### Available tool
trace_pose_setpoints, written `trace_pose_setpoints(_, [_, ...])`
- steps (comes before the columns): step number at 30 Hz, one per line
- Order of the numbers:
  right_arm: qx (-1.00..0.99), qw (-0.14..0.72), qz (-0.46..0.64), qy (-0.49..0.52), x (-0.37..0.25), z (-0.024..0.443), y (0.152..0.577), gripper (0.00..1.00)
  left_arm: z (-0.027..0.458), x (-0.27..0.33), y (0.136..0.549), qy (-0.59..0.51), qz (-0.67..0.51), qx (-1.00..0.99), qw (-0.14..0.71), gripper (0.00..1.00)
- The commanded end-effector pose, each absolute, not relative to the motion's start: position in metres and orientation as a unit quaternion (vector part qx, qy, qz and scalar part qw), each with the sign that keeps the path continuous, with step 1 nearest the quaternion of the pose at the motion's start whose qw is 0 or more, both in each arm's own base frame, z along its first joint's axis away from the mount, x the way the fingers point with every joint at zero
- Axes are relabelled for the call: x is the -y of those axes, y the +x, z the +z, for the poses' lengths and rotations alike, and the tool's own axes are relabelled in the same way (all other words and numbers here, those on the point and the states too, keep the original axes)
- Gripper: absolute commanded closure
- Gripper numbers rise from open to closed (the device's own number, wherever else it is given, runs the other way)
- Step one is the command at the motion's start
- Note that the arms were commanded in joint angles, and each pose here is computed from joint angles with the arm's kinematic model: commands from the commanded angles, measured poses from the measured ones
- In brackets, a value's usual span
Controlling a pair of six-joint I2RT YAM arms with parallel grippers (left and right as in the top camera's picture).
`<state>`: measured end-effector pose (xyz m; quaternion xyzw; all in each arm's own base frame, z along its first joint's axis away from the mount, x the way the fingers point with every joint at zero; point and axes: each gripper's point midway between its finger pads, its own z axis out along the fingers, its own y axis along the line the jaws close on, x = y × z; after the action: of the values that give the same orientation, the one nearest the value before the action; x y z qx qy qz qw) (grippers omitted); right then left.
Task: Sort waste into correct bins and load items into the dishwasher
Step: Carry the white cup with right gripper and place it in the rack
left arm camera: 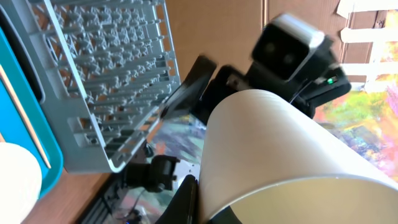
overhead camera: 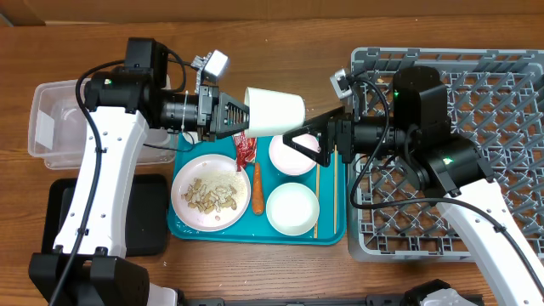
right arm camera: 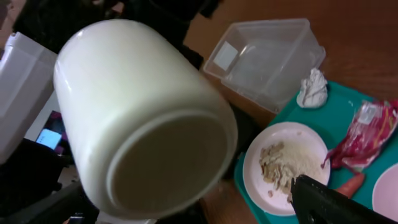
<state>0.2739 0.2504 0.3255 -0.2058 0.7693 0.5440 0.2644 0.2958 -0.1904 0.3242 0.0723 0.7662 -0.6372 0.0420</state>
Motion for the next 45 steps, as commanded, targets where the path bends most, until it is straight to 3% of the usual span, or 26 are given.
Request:
trace_pose_setpoints(1, [-0.733,0.29,0.565,-0.243,-0.255,0.35,0.271,0.0,0.342,0.199,0.281,0.108,-0.647,-0.753,0.054,0.96])
trace_pose_setpoints(8, [-0.646,0.301,0.613,-0.34,-0.261,0.385,0.244,0.0,0.342,0.21,0.272,0.121,-0.648,-0.751,0.038,0.96])
trace_pose_setpoints(18, [-0.659,0.292,0.612,-0.325,-0.26,0.38,0.245,0.34,0.342,0.211,0.272,0.124,-0.648,-0.751,0.039,0.93])
trace_pose_setpoints(19, [-0.661,0.297,0.609,-0.323,-0.26,0.381,0.246,0.34,0.342,0.211,0.272,0.123,-0.648,-0.751,0.039,0.83])
trace_pose_setpoints(20, [-0.663,0.303,0.605,-0.321,-0.26,0.382,0.248,0.33,0.342,0.211,0.272,0.123,-0.648,-0.751,0.039,0.66])
trace_pose_setpoints(22, [-0.671,0.322,0.593,-0.309,-0.257,0.385,0.251,0.33,0.342,0.208,0.275,0.114,-0.648,-0.753,0.038,0.19])
trace_pose_setpoints(24, [-0.685,0.342,0.573,-0.292,-0.253,0.385,0.255,0.31,0.342,0.202,0.28,0.1,-0.648,-0.754,0.041,0.0])
trace_pose_setpoints(28, [-0.745,0.391,0.492,-0.225,-0.221,0.373,0.271,0.3,0.35,0.182,0.297,0.067,-0.662,-0.744,0.061,0.0])
trace_pose_setpoints(32, [-0.818,0.414,0.389,-0.093,-0.153,0.351,0.283,0.32,0.35,0.153,0.313,0.035,-0.658,-0.746,0.094,0.0])
trace_pose_setpoints(37, [-0.878,0.393,0.26,0.082,-0.06,0.311,0.266,0.32,0.339,0.124,0.325,0.006,-0.621,-0.772,0.134,0.06])
trace_pose_setpoints(41, [-0.899,0.339,0.202,0.19,-0.013,0.279,0.242,0.33,0.286,0.09,0.326,-0.037,-0.45,-0.88,0.147,0.14])
trace_pose_setpoints(45, [-0.914,0.296,0.165,0.223,0.01,0.257,0.234,0.34,0.237,0.017,0.305,-0.192,-0.198,-0.955,0.108,0.16])
